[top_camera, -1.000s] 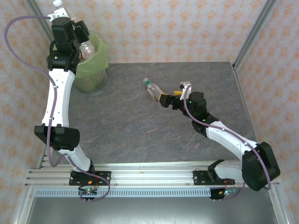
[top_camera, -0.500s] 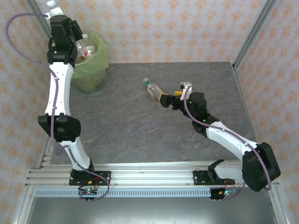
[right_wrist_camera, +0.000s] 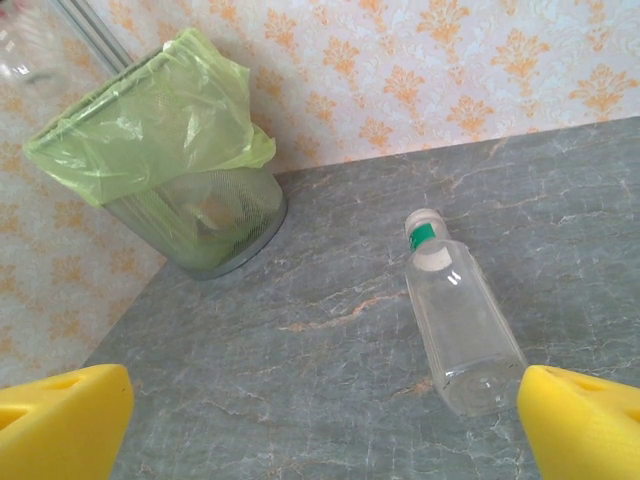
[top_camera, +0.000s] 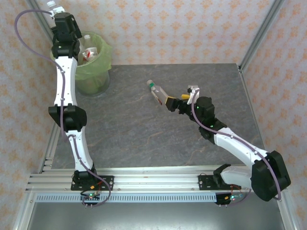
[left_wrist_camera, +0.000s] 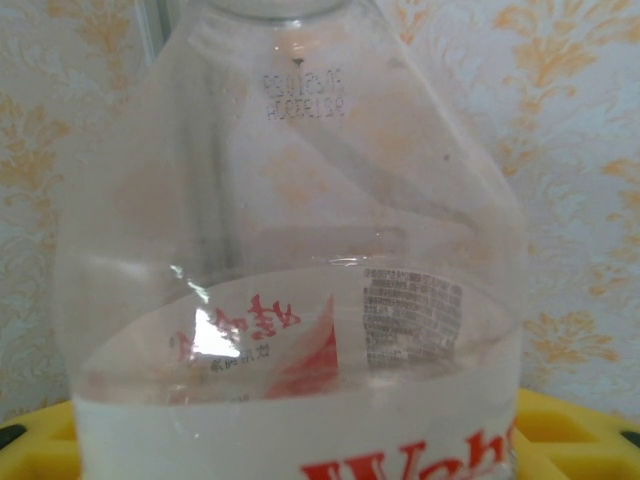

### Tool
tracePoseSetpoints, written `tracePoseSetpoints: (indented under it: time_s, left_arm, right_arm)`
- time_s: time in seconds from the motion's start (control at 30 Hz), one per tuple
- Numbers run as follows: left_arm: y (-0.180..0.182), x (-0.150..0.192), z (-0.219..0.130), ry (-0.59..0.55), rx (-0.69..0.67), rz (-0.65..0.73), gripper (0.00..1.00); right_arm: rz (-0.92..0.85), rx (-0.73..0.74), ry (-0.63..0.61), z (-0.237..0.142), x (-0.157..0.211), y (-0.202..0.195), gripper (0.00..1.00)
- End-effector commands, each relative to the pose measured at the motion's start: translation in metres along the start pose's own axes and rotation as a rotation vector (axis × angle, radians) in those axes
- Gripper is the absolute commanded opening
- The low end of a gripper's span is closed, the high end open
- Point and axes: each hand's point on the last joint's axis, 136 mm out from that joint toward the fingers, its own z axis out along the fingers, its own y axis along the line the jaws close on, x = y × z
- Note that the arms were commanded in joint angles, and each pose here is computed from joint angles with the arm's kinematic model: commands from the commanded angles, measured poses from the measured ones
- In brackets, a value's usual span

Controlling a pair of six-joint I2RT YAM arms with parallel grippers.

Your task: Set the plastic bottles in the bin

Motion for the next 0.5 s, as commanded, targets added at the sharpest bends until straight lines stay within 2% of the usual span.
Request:
tracePoseSetpoints:
  time_s: [0.0, 0.13, 0.27, 0.3, 0.47]
  left_arm:
    - [0.018, 0.006, 0.006, 0.02, -0.08, 0.041, 0.61]
    - [0.024, 0.015, 0.016, 0.03, -0.112, 0.027, 0.73]
    - [0.034, 0.003, 0.008, 0.012, -0.144, -0.041, 0.97]
    - [0.033, -0.001, 0.005, 0.007, -0.128, -0.058, 0.99]
    - [0.015, -0.025, -0.021, 0.003, 0.023, -0.158, 1.0]
  right_arm:
    - [-0.018, 0.004, -0.03, -0.007, -0.005, 0.001, 0.99]
    - [-0.031, 0.008, -0.032, -0.01, -0.004, 0.001, 0.99]
    - [-0.03, 0.018, -0.022, -0.011, -0.004, -0.001, 0.99]
    - [-0.026, 0.022, -0.018, -0.011, -0.003, -0.001, 0.99]
    - [0.006, 0.06, 0.006, -0.006, -0.001, -0.007, 0.99]
